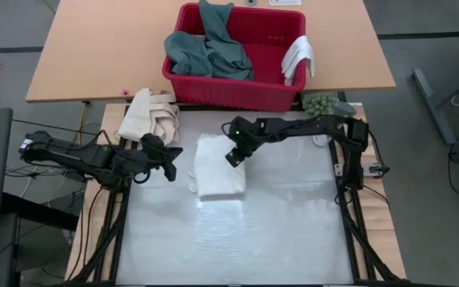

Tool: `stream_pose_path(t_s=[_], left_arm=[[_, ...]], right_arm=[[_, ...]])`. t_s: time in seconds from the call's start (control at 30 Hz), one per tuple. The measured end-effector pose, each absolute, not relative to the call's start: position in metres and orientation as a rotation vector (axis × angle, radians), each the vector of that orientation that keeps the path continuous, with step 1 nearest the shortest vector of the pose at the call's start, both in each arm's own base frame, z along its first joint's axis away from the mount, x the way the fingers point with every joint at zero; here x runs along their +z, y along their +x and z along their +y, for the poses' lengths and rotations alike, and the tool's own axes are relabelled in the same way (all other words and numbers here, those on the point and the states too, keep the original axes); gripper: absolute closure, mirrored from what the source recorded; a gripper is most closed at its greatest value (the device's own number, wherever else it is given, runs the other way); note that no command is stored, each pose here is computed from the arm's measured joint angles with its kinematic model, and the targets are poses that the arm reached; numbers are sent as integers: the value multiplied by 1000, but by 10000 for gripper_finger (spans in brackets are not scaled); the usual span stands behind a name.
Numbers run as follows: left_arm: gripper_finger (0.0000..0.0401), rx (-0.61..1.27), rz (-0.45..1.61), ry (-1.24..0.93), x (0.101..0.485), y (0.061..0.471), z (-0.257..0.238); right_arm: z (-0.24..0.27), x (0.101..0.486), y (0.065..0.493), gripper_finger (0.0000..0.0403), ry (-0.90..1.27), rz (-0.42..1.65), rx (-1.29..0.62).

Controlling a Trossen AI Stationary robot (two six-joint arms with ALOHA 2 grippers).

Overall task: Fold Laundry from Bin
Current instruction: Move the white shirt to the bottom left of the table

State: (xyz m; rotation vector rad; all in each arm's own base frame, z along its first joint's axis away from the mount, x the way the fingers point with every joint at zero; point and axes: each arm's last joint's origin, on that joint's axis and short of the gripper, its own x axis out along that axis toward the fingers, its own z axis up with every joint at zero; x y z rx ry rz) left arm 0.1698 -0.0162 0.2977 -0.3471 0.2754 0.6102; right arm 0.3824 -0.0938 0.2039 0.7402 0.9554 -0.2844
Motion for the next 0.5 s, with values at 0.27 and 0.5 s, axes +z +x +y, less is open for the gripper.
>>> stream_pose_path(t_s=[0.27,0.5], left_arm=[[401,558,311,-392,295,170,-18],[401,556,293,-388,300,164,-17]], right_arm=[[-60,173,389,344,697,1131,-246],[5,158,416,344,762,1055,-102]])
